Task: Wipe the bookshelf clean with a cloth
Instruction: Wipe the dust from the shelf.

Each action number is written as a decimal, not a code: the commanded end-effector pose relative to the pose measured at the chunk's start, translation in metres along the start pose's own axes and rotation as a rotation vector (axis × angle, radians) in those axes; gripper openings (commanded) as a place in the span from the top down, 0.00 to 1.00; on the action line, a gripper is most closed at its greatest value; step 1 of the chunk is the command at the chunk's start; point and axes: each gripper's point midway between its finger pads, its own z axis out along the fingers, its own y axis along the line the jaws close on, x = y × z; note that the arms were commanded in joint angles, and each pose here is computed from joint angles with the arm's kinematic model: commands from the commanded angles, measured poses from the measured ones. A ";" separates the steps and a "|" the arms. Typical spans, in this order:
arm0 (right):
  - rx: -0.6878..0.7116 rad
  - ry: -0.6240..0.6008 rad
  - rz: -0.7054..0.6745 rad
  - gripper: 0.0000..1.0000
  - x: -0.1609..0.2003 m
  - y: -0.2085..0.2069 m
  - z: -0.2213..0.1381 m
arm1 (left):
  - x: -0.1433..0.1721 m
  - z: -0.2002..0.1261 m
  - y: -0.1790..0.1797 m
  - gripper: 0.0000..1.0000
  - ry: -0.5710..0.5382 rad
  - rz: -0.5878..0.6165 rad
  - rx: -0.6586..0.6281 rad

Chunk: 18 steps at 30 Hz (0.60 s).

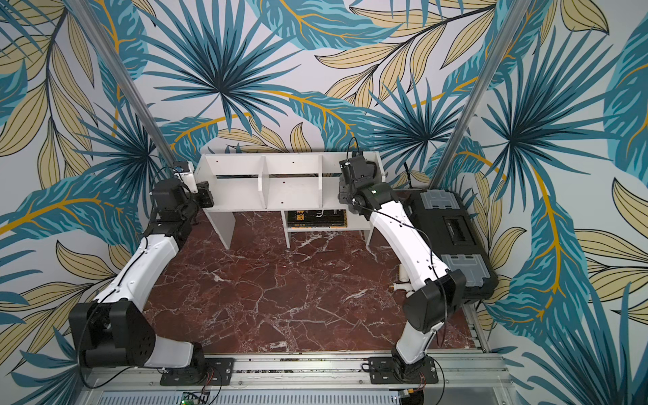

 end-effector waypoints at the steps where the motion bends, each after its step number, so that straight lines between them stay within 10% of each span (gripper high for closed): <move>1: -0.173 -0.011 0.057 1.00 -0.014 0.039 0.008 | 0.061 0.009 -0.021 1.00 0.216 -0.114 0.086; 8: -0.247 0.064 0.113 1.00 0.020 0.046 0.004 | 0.064 0.012 -0.024 1.00 0.224 -0.120 0.101; 18: 0.144 0.072 0.011 1.00 0.015 -0.046 -0.006 | 0.064 0.015 -0.019 1.00 0.231 -0.129 0.094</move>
